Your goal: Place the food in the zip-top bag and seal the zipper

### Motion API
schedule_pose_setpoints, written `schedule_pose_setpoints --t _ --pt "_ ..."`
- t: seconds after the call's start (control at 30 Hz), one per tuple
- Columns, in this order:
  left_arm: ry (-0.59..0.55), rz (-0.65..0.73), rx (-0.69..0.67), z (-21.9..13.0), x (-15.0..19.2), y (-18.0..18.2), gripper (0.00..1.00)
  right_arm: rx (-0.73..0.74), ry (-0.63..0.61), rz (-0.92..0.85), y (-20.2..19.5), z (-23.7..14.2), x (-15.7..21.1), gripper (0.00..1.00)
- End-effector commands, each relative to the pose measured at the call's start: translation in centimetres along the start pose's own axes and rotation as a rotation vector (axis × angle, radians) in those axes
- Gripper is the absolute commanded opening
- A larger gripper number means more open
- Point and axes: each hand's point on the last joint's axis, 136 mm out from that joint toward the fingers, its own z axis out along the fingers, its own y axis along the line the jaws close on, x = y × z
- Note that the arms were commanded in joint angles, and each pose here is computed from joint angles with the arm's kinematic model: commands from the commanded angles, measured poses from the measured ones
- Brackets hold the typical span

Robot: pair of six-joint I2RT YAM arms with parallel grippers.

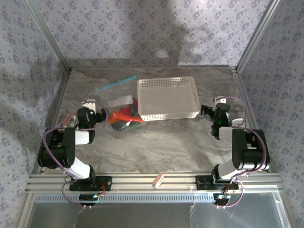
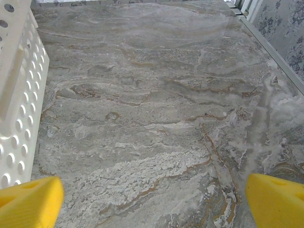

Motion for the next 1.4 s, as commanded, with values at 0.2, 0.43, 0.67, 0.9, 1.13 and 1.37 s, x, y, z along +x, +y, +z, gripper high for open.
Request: schedule_pose_setpoints --t 0.2,0.43,0.67,0.9,1.13,1.37 --pt "-0.015 -0.013 0.016 0.3 -0.8 -0.2 1.00 -0.109 0.383 -0.085 2.5 4.2 1.8 1.00" --pt "-0.015 -0.011 0.015 0.3 -0.8 -0.2 1.00 0.139 1.490 -0.301 3.1 9.0 10.6 1.00" --pt "-0.016 -0.011 0.015 0.3 -0.8 -0.2 1.00 0.416 0.992 -0.549 3.1 10.1 8.3 1.00" --pt "-0.015 -0.013 0.014 0.3 -0.8 -0.2 1.00 0.878 0.969 -1.130 1.9 13.3 6.2 0.99" --pt "-0.015 -0.016 0.016 0.3 -0.8 -0.2 1.00 0.974 0.767 -1.357 3.8 15.9 4.6 1.00" --pt "-0.015 -0.014 0.017 0.3 -0.8 -0.2 1.00 0.819 0.947 -1.078 1.0 14.2 6.1 0.98"
